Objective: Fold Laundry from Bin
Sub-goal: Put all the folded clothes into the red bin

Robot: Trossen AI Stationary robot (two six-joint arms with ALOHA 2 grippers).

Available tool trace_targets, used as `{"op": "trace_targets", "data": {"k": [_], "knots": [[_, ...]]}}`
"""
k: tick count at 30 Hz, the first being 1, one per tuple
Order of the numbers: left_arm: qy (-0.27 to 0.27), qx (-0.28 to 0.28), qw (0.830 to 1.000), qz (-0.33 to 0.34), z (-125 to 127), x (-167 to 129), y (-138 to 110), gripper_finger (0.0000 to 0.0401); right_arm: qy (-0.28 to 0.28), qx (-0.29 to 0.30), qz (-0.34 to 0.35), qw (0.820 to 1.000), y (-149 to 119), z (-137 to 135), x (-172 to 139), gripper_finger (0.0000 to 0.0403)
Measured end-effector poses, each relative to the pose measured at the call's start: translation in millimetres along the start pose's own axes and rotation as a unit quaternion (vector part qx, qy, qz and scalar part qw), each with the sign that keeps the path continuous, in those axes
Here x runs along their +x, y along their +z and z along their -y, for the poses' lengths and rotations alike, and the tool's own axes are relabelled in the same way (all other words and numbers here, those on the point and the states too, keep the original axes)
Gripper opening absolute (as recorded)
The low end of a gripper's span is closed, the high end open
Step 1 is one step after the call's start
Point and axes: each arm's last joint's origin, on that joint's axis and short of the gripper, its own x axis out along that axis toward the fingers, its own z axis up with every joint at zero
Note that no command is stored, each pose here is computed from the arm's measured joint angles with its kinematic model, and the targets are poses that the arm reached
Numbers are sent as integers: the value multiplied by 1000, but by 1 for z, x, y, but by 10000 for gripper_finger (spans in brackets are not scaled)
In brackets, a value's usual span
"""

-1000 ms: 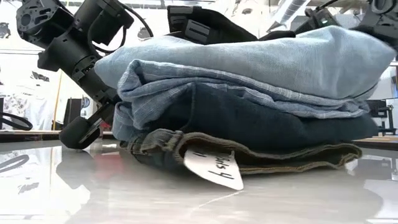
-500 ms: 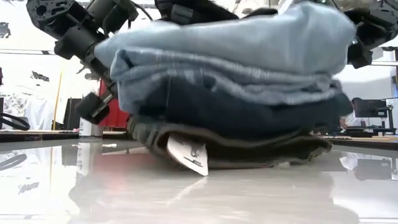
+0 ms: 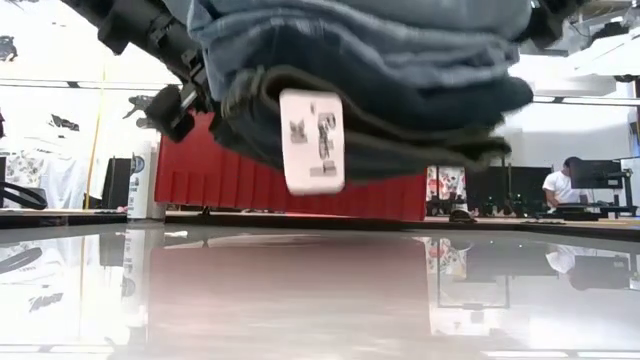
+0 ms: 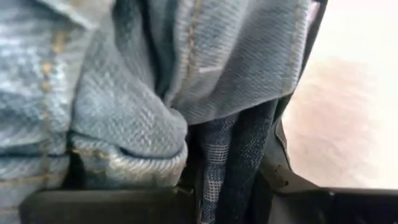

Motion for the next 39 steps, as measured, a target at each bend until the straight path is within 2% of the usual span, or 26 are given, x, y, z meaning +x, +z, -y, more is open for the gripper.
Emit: {"op": "trace_targets", "data": {"k": [5,9,15,23,32,36,39], "knots": [[-28,-6,1000,-6,16,-17,-3,2,-6,-20,-10,1000,6,-32,-11,94],[-51,-17,999,-8,32,-32,-6,2,12,-35,-19,999,14,-57,-24,93],[-88,-1,996,13,59,-51,-2,2,24,-81,-17,996,36,-91,-43,93],[-134,45,988,67,102,-69,21,2,53,-132,33,989,78,-122,-64,93],[-150,82,977,129,151,-97,53,2,108,-137,68,982,117,-141,-85,93],[-162,73,970,166,166,-97,74,2,136,-124,82,979,146,-149,-80,93],[-157,64,967,189,178,-88,93,1,138,-109,88,980,172,-155,-66,93]]}}
